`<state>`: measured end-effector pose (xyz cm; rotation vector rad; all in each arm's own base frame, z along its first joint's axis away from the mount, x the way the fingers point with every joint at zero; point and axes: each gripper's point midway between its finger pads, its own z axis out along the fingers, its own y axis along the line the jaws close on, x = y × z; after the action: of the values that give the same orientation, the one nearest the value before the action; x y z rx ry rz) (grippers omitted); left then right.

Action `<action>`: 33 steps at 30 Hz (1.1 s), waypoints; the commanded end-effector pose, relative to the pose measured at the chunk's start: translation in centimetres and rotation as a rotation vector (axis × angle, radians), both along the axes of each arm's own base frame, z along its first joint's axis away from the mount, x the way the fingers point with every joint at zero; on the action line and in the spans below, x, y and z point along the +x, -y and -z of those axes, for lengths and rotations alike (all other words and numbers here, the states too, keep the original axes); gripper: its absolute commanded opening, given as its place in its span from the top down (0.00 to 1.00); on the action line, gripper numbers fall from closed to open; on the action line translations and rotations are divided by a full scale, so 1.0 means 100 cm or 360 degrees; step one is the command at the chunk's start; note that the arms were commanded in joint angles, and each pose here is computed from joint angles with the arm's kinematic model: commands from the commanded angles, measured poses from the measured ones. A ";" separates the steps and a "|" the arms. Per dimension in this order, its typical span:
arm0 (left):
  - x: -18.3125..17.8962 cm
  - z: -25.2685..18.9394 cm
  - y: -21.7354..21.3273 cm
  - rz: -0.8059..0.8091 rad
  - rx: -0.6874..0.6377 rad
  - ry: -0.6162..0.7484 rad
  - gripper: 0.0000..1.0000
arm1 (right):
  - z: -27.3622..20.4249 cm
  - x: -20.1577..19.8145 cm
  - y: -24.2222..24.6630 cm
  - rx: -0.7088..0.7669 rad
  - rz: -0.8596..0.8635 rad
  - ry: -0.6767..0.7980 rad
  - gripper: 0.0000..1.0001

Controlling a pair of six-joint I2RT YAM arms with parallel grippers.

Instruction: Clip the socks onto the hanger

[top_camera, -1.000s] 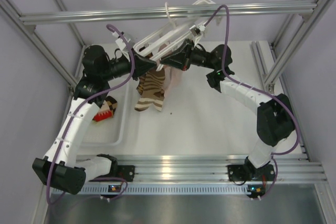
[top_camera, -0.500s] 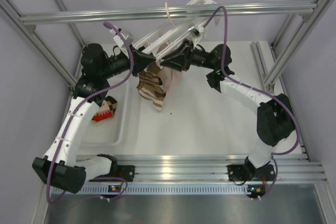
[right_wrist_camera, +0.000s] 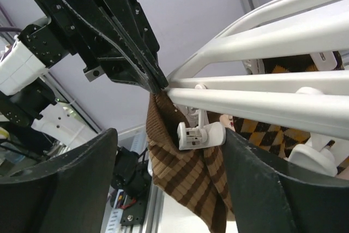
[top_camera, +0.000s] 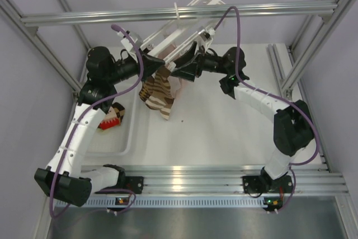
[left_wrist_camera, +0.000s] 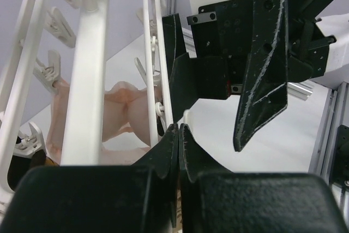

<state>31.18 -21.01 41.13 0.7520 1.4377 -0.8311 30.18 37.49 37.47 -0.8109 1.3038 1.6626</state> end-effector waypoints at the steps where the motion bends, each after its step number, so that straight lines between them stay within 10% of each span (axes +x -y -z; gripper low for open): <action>1: -0.007 -0.012 -0.006 -0.0028 0.0023 0.0111 1.00 | -0.016 -0.004 0.003 0.0045 -0.0002 0.0054 0.24; 33: 0.008 0.036 -0.056 -0.0636 -0.0026 -0.0260 0.95 | 0.039 -0.012 0.106 -0.0394 0.0762 0.0069 0.10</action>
<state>31.62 -16.10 36.80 0.4307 1.6670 -0.6223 28.07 28.89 33.84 -0.6356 1.5287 1.2492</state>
